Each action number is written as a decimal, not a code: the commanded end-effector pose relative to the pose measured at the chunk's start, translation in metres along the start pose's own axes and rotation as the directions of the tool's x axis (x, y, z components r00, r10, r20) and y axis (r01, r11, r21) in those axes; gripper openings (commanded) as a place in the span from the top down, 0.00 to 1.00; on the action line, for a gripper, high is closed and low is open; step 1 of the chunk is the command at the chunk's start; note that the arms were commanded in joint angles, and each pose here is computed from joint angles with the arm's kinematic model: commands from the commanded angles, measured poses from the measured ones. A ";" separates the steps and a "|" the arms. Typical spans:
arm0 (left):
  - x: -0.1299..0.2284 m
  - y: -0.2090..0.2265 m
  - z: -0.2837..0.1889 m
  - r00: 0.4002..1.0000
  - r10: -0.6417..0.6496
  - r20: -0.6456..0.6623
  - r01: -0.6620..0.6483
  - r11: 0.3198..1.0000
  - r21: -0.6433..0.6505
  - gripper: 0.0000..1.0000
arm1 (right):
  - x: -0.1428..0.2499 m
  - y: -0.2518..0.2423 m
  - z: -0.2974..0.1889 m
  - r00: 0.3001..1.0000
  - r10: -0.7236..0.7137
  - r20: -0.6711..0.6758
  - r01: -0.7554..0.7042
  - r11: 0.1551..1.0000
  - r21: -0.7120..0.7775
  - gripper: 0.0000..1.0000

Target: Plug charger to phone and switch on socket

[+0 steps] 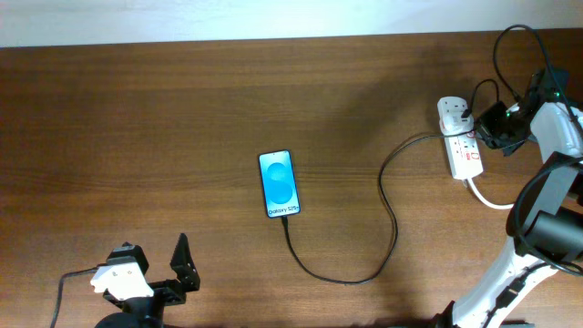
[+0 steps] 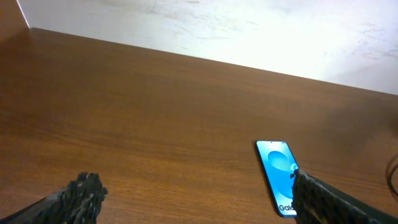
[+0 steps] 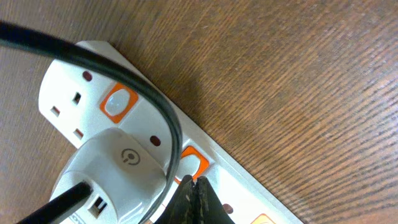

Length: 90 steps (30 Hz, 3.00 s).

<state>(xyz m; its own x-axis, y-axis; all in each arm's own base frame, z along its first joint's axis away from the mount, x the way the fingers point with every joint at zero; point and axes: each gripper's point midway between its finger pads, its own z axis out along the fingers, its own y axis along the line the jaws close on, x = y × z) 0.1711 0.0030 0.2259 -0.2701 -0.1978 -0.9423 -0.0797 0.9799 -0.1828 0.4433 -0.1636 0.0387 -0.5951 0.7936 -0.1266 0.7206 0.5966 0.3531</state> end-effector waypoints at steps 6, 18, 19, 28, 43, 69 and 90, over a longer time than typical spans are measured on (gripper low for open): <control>0.000 0.002 0.000 1.000 0.004 0.003 -0.004 1.000 -0.012 0.01 | 0.005 0.029 0.000 0.995 -0.095 0.027 0.096 0.994 -0.045 0.96; 0.000 0.002 0.000 1.000 0.004 0.003 -0.004 1.000 -0.012 0.01 | 0.028 0.025 0.023 0.993 -0.118 -0.020 0.118 0.993 -0.003 0.96; 0.000 0.002 0.000 1.000 0.004 0.003 -0.004 1.000 -0.012 0.01 | 0.027 0.025 0.023 0.993 -0.119 -0.015 0.119 0.993 -0.006 0.96; 0.000 0.002 0.000 1.000 0.004 0.003 -0.004 1.000 -0.012 0.00 | -0.002 0.025 0.003 0.985 -0.152 0.079 0.151 0.988 0.016 0.96; 0.000 0.002 0.000 1.000 0.004 0.003 -0.004 1.000 -0.012 0.01 | 0.009 0.039 0.021 0.974 -0.219 0.060 0.218 0.976 0.023 0.96; 0.000 0.002 0.000 1.000 0.004 0.003 -0.004 1.000 -0.012 0.01 | 0.080 0.013 0.023 0.963 -0.239 -0.121 0.262 0.936 0.234 0.96; 0.000 0.002 0.000 1.000 0.004 0.003 -0.004 1.000 -0.012 0.01 | 0.313 -0.072 -0.393 0.688 -0.427 0.587 0.513 0.858 0.023 0.02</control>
<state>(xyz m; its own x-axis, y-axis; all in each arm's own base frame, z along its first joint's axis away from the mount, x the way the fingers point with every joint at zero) 0.1711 0.0031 0.2258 -0.2703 -0.1977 -0.9423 -0.0802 0.9799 -0.1826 0.0888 -0.0119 0.3470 -0.5097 0.3723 -0.7756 0.3335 0.9165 0.2208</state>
